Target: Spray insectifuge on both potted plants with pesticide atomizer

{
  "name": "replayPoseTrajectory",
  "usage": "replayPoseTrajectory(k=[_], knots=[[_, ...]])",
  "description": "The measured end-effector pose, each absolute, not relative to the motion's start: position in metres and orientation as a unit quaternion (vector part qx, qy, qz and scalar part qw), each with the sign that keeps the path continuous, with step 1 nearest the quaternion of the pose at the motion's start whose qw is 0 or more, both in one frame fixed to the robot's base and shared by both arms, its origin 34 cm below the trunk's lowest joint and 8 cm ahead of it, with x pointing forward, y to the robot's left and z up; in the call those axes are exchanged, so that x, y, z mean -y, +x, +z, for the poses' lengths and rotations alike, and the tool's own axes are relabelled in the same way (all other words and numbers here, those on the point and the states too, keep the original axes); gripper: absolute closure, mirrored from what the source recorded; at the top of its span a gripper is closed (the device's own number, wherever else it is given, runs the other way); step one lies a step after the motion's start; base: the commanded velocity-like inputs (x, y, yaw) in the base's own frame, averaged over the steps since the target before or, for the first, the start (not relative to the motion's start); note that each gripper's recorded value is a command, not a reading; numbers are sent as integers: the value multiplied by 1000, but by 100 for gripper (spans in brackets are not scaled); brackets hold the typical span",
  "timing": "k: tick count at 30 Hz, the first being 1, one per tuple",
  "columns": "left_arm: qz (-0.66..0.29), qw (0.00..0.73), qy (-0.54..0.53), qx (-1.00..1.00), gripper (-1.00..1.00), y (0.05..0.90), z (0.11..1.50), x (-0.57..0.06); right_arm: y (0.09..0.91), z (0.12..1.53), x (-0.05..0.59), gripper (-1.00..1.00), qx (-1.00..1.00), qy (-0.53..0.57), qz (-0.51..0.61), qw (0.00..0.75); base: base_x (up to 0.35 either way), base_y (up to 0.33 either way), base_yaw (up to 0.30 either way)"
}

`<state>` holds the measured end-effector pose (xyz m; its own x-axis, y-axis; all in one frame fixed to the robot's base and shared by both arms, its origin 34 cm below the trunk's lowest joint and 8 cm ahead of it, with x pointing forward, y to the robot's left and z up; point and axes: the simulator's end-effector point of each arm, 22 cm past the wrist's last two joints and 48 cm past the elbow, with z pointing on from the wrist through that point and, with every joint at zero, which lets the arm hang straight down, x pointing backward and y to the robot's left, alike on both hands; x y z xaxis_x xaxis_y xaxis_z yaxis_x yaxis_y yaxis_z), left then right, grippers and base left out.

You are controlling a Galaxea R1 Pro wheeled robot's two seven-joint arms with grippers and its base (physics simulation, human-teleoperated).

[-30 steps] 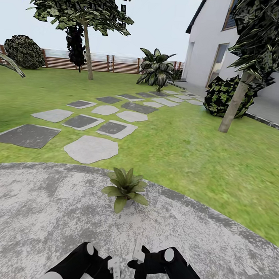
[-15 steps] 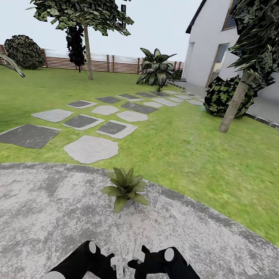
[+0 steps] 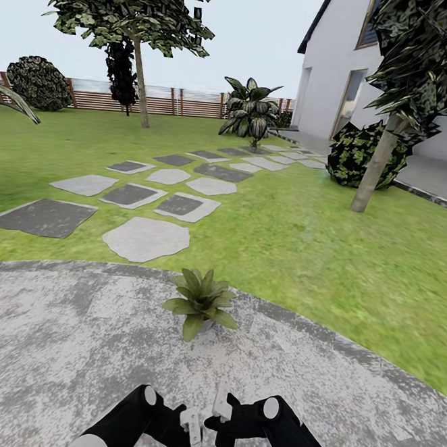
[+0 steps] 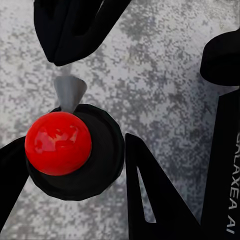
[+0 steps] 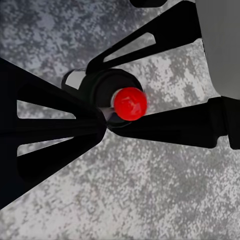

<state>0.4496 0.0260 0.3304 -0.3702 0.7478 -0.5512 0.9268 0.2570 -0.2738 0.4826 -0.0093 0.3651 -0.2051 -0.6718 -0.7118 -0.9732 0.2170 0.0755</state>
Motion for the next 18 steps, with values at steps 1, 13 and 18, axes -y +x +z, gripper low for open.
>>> replayPoseTrajectory(k=[1,13,18], knots=[[-285,157,539,-777,100,450,331,-25,483,365,9,100,-728,-565,269,280,0,0,0],[-304,172,519,-780,100,453,337,-15,482,365,10,100,-728,-565,269,279,0,0,0],[-296,161,524,-782,100,447,330,-29,483,365,9,100,-728,-565,269,280,0,0,0]])
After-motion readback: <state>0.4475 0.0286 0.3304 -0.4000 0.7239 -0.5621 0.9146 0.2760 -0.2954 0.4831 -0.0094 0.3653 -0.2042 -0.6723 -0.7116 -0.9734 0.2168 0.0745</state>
